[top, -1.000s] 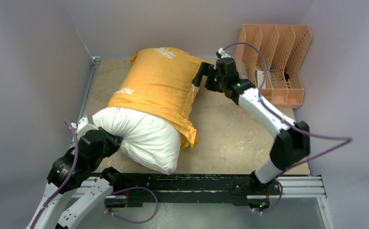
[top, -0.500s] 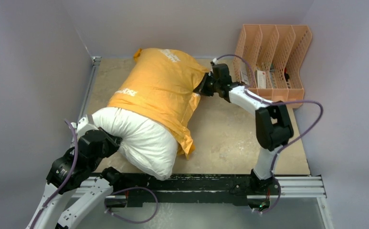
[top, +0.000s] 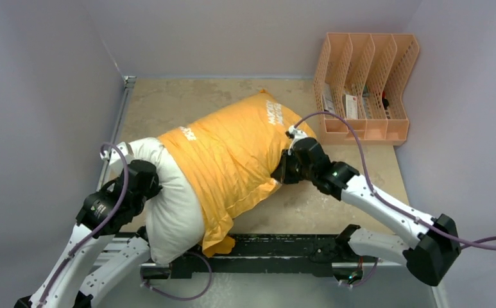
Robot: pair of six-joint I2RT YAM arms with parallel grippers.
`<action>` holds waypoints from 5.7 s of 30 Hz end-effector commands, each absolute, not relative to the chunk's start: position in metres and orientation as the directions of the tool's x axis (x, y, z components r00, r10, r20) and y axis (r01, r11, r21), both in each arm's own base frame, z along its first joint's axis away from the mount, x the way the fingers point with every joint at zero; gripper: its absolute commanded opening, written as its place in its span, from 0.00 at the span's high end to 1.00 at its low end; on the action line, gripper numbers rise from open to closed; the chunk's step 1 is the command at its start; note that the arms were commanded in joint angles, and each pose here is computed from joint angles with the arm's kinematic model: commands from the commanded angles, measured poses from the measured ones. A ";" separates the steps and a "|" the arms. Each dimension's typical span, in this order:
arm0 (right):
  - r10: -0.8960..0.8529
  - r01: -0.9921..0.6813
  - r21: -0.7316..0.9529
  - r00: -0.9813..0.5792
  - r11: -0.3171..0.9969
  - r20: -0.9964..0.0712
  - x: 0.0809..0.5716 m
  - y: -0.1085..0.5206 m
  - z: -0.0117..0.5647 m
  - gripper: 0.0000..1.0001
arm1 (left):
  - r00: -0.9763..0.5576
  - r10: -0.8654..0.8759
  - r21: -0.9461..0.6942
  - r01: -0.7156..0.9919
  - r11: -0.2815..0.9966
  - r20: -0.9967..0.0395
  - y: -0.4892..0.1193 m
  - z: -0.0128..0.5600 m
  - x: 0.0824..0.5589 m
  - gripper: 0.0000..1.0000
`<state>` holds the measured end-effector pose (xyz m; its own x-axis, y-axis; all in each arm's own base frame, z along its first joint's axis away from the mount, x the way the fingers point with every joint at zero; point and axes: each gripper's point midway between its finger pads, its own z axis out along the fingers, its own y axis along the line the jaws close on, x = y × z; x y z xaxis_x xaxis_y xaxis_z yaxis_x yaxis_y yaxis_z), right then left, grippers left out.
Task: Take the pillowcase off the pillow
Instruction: Remove the pillow from the pillowcase.
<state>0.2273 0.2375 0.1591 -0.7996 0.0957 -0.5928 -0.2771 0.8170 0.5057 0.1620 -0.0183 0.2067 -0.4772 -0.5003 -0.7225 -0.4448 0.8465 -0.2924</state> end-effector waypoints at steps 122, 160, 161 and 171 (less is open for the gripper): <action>-0.124 -0.409 0.307 -0.750 0.859 -0.650 0.166 0.269 0.237 0.40 | -0.450 -0.527 -0.511 -0.168 0.843 -0.722 -0.119 0.275 0.282 1.00; -0.035 -0.267 0.171 -0.622 0.948 -0.782 0.208 0.235 0.216 1.00 | -0.534 -0.422 -0.423 -0.129 0.897 -0.733 -0.087 0.280 0.266 0.36; -0.040 -0.287 0.176 -0.614 0.942 -0.789 0.211 0.241 0.219 1.00 | -0.544 -0.416 -0.428 -0.112 0.897 -0.729 -0.089 0.283 0.258 0.34; -0.033 -0.323 0.208 -0.607 0.923 -0.794 0.223 0.273 0.233 1.00 | -0.753 -0.315 -0.531 0.053 0.846 -0.578 -0.114 0.273 0.161 0.25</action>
